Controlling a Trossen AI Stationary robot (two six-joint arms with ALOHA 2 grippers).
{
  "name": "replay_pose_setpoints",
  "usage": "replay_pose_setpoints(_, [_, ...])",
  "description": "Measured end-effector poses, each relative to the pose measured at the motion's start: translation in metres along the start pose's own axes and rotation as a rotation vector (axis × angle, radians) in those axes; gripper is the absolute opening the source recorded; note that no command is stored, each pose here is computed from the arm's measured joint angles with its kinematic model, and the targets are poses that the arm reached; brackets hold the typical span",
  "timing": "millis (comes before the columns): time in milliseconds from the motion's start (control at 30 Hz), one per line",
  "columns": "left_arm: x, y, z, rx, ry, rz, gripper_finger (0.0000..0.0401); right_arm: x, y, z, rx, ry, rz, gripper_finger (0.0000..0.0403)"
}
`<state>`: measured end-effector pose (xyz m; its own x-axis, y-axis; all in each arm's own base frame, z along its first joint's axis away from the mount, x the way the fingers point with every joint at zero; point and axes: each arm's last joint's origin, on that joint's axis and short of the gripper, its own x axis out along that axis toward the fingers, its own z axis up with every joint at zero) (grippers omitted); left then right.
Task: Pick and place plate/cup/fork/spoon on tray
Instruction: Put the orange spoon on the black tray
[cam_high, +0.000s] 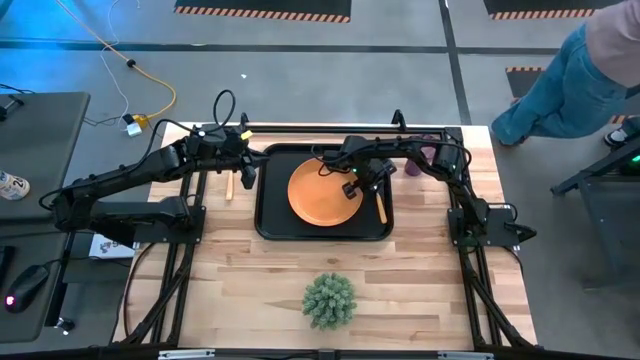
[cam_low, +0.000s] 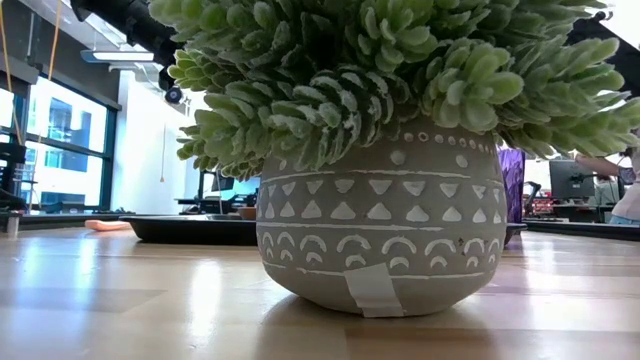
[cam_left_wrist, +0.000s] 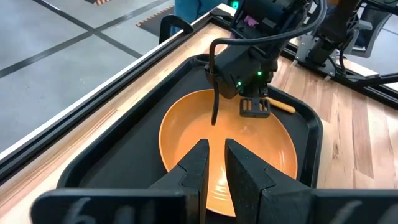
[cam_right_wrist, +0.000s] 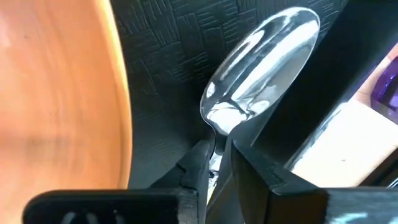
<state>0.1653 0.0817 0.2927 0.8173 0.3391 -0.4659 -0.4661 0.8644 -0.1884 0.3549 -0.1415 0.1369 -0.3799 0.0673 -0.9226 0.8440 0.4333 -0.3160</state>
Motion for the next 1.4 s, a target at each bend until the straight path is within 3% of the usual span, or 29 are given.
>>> replay_pose_setpoints(233, [0.0, 0.0, 0.0, 0.0, -0.001, 0.0, 0.0044, -0.013, 0.0, 0.002, -0.051, -0.029, 0.002, 0.0062])
replay_pose_setpoints(500, [0.0, 0.0, 0.0, -0.001, -0.001, 0.0, 0.0044, -0.04, -0.001, -0.009, -0.133, -0.055, -0.091, 0.0062])
replay_pose_setpoints(767, [0.0, 0.0, 0.0, -0.001, -0.001, 0.0, 0.0044, -0.027, 0.013, -0.034, -0.256, -0.039, -0.189, 0.0062])
replay_pose_setpoints(933, [0.0, 0.0, 0.0, -0.001, -0.001, 0.0, 0.0044, -0.024, -0.001, -0.057, -0.246, -0.08, -0.245, 0.0062])
replay_pose_setpoints(1033, [0.0, 0.0, 0.0, -0.001, -0.001, -0.001, 0.0044, -0.029, -0.015, -0.07, -0.202, -0.152, -0.179, 0.0062])
replay_pose_setpoints(1233, [0.0, 0.0, 0.0, -0.003, -0.005, -0.001, 0.0044, -0.029, -0.039, -0.089, -0.13, -0.377, 0.077, 0.0062])
replay_pose_setpoints(1400, [0.0, 0.0, 0.001, -0.026, -0.01, -0.002, 0.0044, -0.022, -0.044, -0.096, -0.131, -0.442, 0.223, 0.0062])
